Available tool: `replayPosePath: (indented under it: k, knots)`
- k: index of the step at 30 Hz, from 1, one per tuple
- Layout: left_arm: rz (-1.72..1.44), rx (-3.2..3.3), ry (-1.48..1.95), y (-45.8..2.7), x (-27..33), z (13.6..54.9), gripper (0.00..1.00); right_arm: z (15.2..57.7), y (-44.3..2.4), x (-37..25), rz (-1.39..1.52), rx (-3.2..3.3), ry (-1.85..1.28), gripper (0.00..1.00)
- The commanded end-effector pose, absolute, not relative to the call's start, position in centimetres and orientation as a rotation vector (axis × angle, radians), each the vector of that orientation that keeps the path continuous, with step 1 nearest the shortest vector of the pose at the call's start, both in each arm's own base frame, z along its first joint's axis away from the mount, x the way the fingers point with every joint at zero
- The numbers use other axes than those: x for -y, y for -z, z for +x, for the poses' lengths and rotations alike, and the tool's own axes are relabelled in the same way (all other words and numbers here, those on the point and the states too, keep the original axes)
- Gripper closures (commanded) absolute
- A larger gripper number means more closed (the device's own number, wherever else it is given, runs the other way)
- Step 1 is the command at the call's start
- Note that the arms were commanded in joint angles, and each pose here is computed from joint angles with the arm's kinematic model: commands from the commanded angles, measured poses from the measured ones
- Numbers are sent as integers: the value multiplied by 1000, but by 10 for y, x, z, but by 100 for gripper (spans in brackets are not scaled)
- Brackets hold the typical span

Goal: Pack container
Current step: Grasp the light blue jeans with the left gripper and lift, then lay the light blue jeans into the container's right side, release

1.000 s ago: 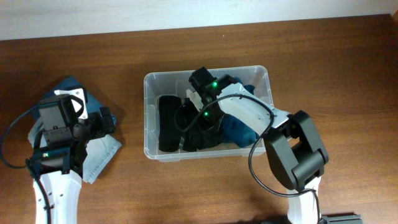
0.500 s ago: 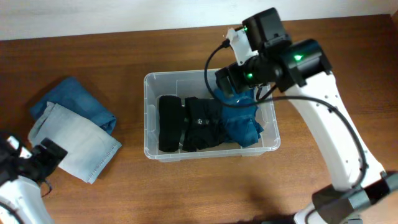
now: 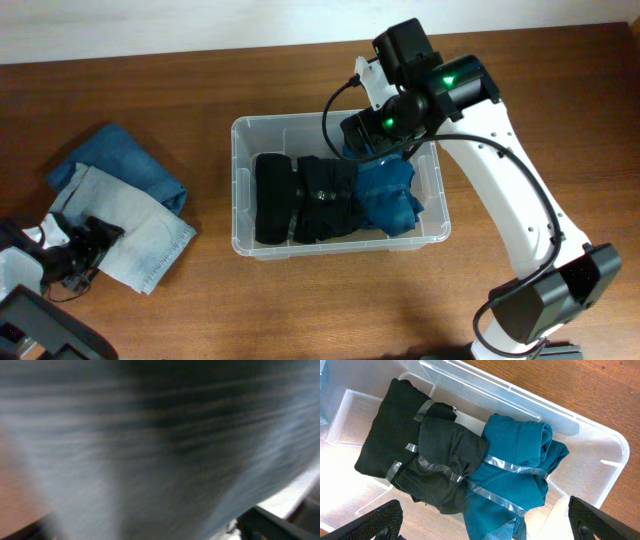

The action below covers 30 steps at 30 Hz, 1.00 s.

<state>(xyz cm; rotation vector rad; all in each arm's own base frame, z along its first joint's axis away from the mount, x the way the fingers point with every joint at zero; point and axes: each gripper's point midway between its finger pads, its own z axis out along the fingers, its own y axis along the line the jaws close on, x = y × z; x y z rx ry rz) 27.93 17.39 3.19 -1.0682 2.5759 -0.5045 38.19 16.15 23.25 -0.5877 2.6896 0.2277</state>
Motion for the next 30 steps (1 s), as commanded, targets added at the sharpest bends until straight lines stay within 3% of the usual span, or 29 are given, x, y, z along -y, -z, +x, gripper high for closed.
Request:
replayPosePath:
  k: [1, 3, 5, 8, 13, 14, 15, 22, 28, 30]
  knots:
    - [-934, -2507, 742, -39, -150, 296, 16, 382, -233, -159, -580, -2691, -220, 1]
    - [-929, -2489, 792, -43, -144, 297, 30, 381, -232, -159, -581, -2694, -219, 1]
    - [-938, -2495, 807, -46, -141, 295, 54, 382, -232, -159, -581, -2693, -220, 1]
    - [-933, -2491, 801, -53, -139, 293, 73, 382, -232, -159, -581, -2692, -220, 1]
    - [-874, -2447, 738, -85, -139, 293, 78, 383, -230, -159, -581, -2697, -219, 2]
    - [-856, -2434, 718, -93, -140, 294, 92, 383, -228, -159, -582, -2702, -218, 2]
    - [-834, -2416, 700, -103, -139, 294, 99, 384, -226, -159, -582, -2707, -218, 2]
    - [-524, -2205, 745, -208, -98, 308, 99, 383, -246, -131, -517, -2684, -69, 2]
    - [-63, -2067, 771, -324, 15, 318, 99, 371, -321, -25, -28, -2557, 19, 2]
    - [38, -2038, 830, -339, 52, 318, 99, 362, -328, 8, 103, -2545, 49, 1]
